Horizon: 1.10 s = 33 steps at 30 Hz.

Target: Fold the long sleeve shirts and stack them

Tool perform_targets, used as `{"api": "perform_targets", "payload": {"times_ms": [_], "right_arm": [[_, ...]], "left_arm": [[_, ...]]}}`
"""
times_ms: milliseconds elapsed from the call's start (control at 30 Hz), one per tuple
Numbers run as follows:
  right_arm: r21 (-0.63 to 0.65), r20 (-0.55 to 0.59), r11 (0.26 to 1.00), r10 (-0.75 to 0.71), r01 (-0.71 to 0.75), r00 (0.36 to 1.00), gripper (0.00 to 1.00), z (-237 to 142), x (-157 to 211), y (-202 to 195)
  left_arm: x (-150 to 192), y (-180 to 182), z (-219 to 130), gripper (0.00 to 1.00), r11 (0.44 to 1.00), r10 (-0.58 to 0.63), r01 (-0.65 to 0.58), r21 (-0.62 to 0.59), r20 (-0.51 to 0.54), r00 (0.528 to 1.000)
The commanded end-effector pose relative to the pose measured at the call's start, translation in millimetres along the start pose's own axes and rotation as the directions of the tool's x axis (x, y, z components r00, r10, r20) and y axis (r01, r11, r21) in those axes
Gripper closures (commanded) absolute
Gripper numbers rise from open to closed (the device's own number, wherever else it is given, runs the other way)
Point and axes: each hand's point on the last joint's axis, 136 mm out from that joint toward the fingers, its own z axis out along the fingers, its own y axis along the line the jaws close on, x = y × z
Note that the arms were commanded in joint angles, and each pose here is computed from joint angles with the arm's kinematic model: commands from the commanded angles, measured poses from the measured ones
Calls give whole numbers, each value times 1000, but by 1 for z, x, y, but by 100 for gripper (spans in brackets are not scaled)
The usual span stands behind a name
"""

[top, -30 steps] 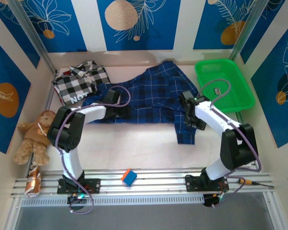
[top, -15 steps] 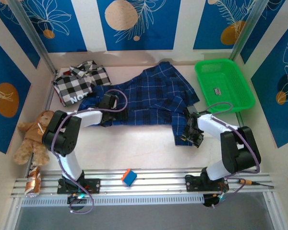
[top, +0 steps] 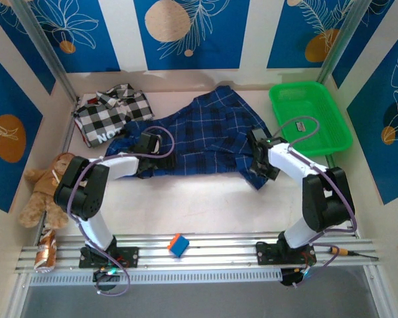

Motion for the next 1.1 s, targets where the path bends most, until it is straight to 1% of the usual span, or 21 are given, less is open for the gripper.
{"api": "perform_targets", "payload": {"times_ms": [0,100,200,300,433,567,600,667,767,867,967,1067], "right_arm": [[93,155,984,-167,154,974,100,-33,-30,-6],[139,225,962,-262,235,939,100,-51,-47,2],[217,301,926,-364,309,881,100,-70,-65,9],[274,311,895,-430,353,848,100,-83,-81,11],[288,281,885,-443,365,852,100,-91,-83,1],[200,210,913,-394,355,895,100,-80,-55,-11],[202,207,917,-384,345,900,100,-77,-50,-15],[205,221,910,-401,360,889,100,-71,-49,-18],[257,270,898,-422,358,865,100,-81,-72,-24],[254,362,904,-418,343,833,100,-105,-106,-16],[204,467,914,-405,350,786,100,-134,-137,7],[139,544,895,-427,424,723,100,-155,-153,42]], "left_arm": [[62,30,4,13,996,-50,33,-81,-213,976],[60,29,3,12,996,-51,35,-80,-210,976],[59,29,1,12,996,-49,33,-78,-209,977],[60,30,0,12,996,-47,29,-85,-211,976],[63,34,-1,10,995,-51,32,-91,-214,976],[66,37,2,10,995,-59,40,-94,-218,974],[66,36,2,10,995,-60,41,-93,-218,974],[67,37,2,10,995,-57,37,-94,-222,973],[68,38,1,9,995,-47,25,-97,-231,972],[67,38,-1,8,995,-50,29,-95,-226,973],[64,34,-4,6,996,-59,42,-82,-215,975],[59,27,-7,5,996,-75,65,-52,-203,976]]}}
